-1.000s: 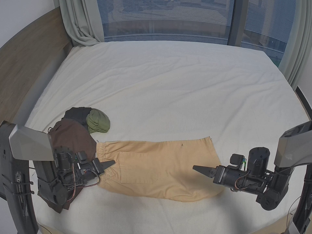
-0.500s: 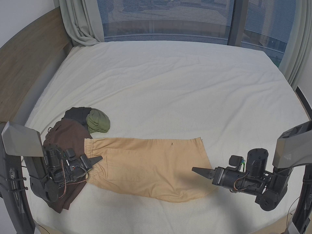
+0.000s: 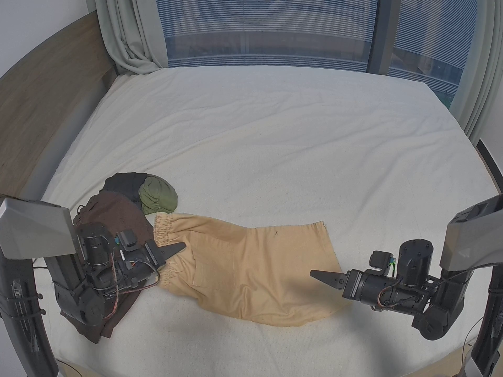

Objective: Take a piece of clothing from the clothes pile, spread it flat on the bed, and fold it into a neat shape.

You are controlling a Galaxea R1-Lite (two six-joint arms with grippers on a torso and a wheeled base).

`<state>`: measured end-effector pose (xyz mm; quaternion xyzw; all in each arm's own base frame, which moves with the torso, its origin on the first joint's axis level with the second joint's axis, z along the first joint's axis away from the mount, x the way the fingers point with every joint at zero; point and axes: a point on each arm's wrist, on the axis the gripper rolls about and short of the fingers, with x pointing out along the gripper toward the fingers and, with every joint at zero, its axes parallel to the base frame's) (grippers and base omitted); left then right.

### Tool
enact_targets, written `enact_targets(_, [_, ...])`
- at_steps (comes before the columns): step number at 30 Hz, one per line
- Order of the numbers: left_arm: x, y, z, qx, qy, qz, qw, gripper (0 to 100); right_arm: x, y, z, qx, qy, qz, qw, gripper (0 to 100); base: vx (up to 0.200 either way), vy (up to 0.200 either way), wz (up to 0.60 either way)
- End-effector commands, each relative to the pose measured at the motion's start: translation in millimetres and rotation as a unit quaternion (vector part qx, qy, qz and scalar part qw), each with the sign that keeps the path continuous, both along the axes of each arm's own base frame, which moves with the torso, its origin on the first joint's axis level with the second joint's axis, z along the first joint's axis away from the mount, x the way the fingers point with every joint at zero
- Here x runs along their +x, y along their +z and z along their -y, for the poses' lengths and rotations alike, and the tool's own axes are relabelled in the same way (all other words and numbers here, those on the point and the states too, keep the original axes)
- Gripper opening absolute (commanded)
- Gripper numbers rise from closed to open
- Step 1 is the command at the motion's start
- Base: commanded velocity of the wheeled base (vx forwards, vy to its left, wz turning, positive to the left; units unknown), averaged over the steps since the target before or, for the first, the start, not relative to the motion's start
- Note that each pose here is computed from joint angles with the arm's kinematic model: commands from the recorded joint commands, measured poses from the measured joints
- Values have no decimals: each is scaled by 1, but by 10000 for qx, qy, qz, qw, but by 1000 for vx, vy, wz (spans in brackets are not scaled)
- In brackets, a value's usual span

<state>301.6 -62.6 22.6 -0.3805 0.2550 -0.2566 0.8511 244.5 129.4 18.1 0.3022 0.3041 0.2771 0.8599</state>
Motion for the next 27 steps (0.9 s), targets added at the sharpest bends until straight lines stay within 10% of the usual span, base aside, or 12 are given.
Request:
enact_targets(1, [0, 17, 25, -171, -293, 242, 9991, 0, 1, 2, 2, 16, -39, 41, 10000, 100, 0, 0, 0])
enact_targets(27, [14, 21, 122, -771, -1153, 398, 9895, 0, 20, 10, 27, 102, -563, 276, 9980, 100, 0, 0, 0])
